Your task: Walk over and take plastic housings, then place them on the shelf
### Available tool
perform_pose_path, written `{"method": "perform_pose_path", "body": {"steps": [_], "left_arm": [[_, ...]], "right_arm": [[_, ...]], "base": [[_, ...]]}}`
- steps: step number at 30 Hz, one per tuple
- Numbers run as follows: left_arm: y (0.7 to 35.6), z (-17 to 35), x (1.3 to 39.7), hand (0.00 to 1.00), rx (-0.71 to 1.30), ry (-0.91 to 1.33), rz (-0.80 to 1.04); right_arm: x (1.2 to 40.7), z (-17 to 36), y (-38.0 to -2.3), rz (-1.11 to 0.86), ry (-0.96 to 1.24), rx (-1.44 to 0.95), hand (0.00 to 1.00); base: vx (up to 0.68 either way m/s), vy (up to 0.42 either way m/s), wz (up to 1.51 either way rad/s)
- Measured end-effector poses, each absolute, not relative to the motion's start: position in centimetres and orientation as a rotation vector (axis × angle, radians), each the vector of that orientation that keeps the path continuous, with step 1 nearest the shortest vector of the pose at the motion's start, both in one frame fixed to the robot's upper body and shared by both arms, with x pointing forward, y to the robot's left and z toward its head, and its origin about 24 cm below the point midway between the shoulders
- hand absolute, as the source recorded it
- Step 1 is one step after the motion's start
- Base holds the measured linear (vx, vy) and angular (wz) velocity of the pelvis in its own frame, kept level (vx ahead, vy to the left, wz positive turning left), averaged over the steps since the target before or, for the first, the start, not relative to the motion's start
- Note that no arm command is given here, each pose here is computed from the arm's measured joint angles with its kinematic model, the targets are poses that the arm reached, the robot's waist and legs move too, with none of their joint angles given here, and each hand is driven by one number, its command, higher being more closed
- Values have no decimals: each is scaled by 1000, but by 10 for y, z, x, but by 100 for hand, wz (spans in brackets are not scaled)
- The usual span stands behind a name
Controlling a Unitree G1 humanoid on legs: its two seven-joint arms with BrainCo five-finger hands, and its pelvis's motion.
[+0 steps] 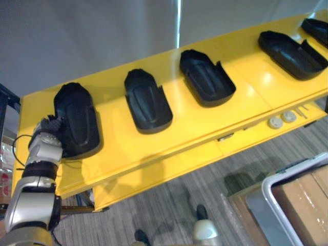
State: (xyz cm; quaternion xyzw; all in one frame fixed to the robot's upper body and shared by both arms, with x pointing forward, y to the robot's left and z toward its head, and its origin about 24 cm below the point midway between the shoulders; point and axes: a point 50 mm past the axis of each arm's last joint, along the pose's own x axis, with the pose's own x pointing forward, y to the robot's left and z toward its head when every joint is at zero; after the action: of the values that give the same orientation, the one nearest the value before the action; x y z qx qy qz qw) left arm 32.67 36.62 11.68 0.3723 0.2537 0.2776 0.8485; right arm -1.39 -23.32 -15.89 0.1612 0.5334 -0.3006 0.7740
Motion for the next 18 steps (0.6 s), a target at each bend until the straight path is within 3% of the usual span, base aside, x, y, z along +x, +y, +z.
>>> {"method": "perform_pose_path", "body": {"steps": [18], "left_arm": [[373, 136, 328, 0, 654, 483, 738]], "right_arm": [[-3, -158, -233, -617, 1132, 339, 0]], "base": [[-6, 4, -2]]}}
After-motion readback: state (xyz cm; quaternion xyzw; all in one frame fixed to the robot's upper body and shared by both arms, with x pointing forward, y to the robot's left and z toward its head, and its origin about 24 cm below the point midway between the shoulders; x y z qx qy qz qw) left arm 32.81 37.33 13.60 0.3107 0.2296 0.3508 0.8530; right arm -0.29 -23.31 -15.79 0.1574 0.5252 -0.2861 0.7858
